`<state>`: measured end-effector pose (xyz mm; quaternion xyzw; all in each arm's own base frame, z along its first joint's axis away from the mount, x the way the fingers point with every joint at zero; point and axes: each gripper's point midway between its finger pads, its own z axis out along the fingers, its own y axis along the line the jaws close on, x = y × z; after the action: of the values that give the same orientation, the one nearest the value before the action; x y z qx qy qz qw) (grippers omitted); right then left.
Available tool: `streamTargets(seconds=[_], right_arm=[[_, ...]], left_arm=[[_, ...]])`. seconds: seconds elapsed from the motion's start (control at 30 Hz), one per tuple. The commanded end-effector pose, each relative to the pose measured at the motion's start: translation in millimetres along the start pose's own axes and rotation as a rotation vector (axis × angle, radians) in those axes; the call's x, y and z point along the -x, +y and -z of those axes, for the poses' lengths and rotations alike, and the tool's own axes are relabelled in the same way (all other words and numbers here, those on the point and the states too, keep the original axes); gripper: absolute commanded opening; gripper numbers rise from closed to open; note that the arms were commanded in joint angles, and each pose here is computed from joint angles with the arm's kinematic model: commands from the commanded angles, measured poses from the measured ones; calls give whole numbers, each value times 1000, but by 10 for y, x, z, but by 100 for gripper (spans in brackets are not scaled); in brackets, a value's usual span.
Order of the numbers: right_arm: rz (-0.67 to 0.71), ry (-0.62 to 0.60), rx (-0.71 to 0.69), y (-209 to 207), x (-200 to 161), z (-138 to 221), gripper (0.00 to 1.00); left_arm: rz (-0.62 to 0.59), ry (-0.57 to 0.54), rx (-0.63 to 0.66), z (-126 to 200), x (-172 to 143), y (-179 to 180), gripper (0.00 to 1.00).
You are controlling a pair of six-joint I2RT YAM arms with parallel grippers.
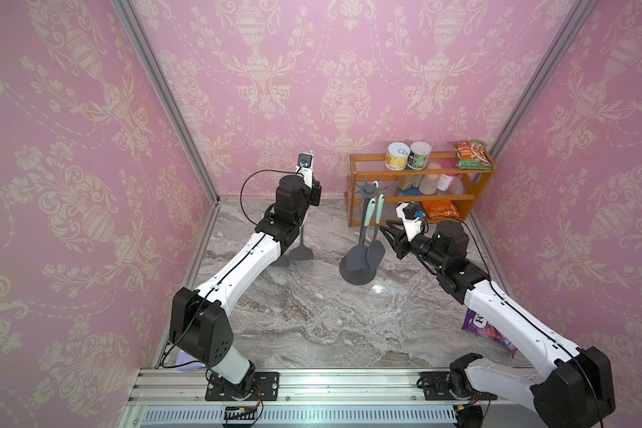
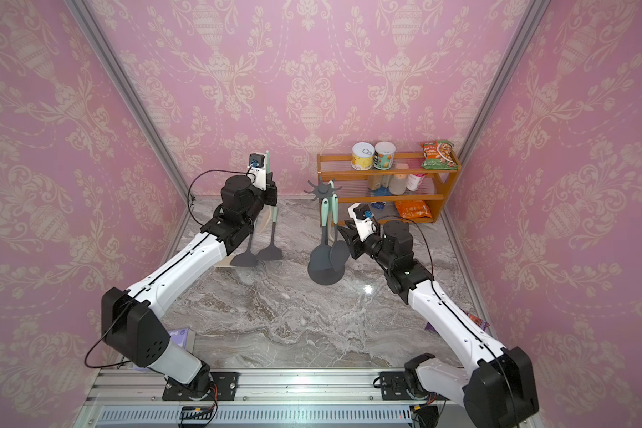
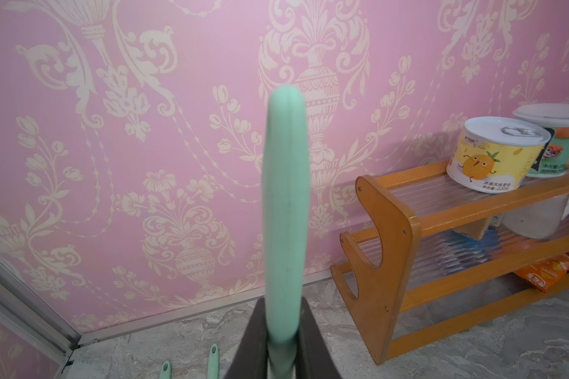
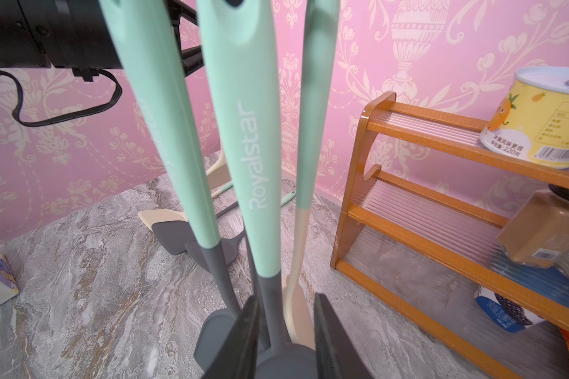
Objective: Take the spatula off the kitchen utensil rack
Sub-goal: Place the spatula at the center of the board.
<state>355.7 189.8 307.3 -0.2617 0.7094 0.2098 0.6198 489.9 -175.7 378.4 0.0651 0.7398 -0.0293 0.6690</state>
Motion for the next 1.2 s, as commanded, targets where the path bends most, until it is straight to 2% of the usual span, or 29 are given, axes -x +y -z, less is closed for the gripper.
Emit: streamTargets(seconds=[0.0,0.27,0.47,0.6,0.77,0.97,1.17], right_arm=[[-5,0,-15,-12,-27,65,31],[-4,-2,-25,-15,-43,108,32],[-1,-2,-28,-9,-34,133,32],[-1,-2,-25,-3,-42,135,32],[-6,3,-29,-5,-74,147,32],[2,14,-42,-21,-105,164,33],[4,16,-46,-26,-110,172,33]], left_arm=[[117,132,126,-141,-263,170,0],[160,394,237,-549,-777,128,0],[189,457,263,-740,-1117,161,0],[280,494,248,-886,-1332,216,0],[341,525,236,-1035,-1415,196,0],[348,603,245,-1132,-1581,197,0],[368,587,197,-1110,-1451,168,0]])
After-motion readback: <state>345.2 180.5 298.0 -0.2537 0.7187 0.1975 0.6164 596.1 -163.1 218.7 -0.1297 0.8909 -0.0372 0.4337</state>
